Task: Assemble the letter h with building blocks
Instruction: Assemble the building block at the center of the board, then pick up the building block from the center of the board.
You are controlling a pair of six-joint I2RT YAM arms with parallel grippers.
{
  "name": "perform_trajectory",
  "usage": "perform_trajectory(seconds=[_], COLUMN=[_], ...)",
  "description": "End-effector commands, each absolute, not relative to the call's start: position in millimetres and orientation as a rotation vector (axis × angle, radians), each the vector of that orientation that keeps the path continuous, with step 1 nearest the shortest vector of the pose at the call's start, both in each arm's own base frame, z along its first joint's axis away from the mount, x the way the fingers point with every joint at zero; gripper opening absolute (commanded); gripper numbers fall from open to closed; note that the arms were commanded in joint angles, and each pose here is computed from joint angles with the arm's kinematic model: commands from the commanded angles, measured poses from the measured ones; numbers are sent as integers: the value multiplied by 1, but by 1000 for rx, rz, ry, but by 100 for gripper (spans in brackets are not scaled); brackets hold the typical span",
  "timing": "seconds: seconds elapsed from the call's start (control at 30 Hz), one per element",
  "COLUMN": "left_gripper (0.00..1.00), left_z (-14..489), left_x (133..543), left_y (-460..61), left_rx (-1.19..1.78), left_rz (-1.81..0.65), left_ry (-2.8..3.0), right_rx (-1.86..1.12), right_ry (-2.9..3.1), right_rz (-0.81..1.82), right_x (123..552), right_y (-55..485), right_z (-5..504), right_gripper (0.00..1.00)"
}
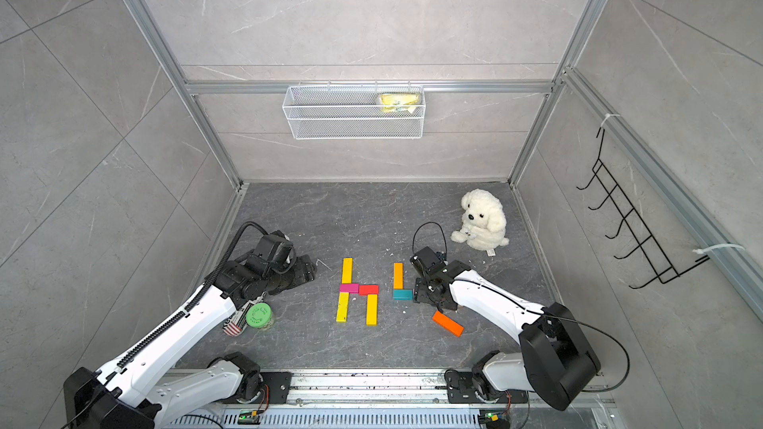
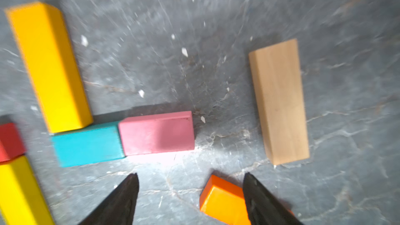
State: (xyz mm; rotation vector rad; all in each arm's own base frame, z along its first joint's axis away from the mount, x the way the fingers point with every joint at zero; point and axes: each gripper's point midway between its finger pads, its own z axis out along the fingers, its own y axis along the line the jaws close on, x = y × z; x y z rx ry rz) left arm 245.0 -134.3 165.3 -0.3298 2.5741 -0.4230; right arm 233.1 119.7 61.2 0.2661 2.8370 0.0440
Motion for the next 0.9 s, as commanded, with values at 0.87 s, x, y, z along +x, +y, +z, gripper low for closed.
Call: perform_trajectory(seconds=[0.87], left_gripper=[82], left_z=[187], left_x=[250], left_y=[-136], left_rx=[-268], left_rz=[-446], left_ry=[2527], right_rx=[624], right_ry=[2948], right_rz=[79], right_x=[254], right_y=[44], right_z=[9], right_gripper=[62])
